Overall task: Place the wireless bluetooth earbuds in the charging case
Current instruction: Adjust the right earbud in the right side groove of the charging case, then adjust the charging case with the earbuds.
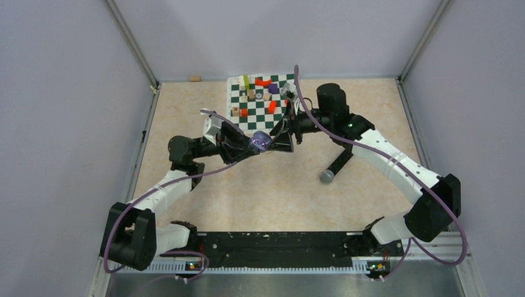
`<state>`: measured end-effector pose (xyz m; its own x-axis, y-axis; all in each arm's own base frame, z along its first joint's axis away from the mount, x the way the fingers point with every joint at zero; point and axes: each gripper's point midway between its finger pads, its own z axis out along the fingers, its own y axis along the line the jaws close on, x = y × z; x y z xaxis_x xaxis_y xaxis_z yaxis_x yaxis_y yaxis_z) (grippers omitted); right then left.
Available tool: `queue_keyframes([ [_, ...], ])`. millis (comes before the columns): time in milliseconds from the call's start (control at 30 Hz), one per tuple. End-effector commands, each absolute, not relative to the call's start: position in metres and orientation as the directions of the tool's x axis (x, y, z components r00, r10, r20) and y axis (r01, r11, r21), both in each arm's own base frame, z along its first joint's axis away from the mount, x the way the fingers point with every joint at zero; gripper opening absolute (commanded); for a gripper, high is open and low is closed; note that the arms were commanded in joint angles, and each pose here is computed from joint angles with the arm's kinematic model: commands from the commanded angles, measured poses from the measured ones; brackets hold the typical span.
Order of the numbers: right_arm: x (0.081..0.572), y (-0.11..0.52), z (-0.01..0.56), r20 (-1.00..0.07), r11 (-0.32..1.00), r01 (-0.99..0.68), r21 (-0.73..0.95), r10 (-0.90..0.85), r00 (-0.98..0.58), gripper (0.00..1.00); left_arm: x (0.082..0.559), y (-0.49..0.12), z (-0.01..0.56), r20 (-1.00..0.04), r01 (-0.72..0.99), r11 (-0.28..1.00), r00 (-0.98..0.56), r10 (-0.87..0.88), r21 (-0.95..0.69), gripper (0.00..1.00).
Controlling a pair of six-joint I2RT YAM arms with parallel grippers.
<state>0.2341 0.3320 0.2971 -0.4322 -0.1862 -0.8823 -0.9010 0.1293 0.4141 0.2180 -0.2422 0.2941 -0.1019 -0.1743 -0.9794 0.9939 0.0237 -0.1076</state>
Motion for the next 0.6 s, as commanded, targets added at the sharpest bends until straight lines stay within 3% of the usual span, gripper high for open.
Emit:
queue_keyframes([
  [0,0.239,0.337,0.337,-0.941,0.106,-0.949,0.298,-0.134,-0.311,0.77,0.219,-0.238,0.311,-0.959,0.996,0.073,-0.034,-0.280,-0.057,0.00],
  [300,0.251,0.344,0.330,-0.947,0.140,-0.957,0.253,-0.169,-0.275,0.76,0.227,-0.236,0.305,-0.936,0.984,0.110,-0.097,-0.338,-0.142,0.00],
  [567,0.274,0.347,0.329,-0.959,0.284,-0.952,0.115,-0.219,-0.181,0.76,0.228,-0.239,0.298,-0.941,0.983,0.102,-0.114,-0.318,-0.153,0.00],
])
